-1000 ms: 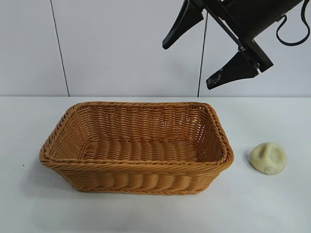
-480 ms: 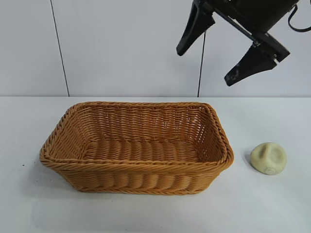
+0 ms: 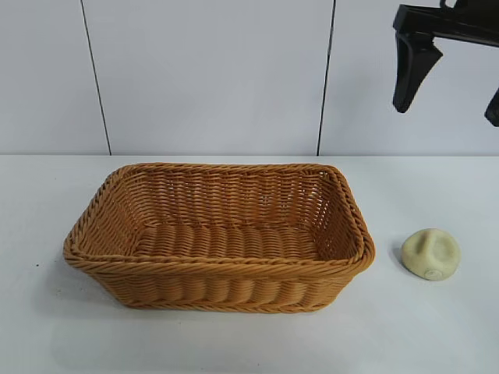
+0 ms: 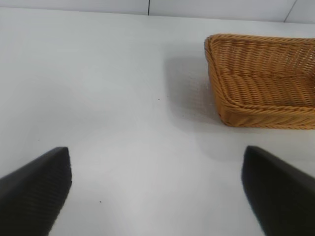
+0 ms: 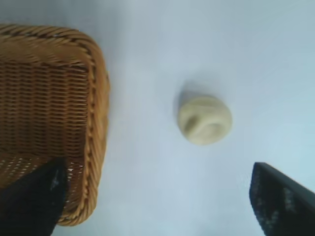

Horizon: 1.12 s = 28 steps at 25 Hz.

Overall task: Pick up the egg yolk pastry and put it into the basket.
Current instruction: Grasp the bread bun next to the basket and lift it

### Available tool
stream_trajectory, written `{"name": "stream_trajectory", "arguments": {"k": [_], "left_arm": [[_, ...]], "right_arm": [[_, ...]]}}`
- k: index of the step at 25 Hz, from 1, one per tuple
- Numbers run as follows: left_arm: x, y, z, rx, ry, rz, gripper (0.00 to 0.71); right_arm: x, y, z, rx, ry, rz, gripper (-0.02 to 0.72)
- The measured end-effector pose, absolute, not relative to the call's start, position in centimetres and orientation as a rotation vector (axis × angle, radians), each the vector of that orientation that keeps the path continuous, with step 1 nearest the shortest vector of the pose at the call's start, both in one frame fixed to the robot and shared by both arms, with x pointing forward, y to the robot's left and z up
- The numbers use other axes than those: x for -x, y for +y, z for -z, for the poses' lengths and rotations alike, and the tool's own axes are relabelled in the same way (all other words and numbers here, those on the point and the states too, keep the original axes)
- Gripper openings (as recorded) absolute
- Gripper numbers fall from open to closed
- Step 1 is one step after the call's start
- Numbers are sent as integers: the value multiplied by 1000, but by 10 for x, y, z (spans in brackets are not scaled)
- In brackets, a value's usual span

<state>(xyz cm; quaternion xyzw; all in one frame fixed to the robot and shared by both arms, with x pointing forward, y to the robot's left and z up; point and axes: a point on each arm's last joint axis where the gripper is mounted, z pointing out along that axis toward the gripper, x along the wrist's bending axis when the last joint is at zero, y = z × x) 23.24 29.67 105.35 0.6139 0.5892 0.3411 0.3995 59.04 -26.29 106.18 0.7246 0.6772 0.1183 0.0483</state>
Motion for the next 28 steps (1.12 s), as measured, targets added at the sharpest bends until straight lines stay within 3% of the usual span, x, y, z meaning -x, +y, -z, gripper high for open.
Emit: {"name": "stream_trajectory", "arguments": {"k": [8,28], "left_arm": [[-232,297,-1053,-1554,1492,-863,690],[-232,297,-1053,-1554,1492,-864,690]], "right_arm": [[-596,-274,-1051,-2228,2070,-328,694],[-631,-269,-914,-2444,2200,24,694]]}}
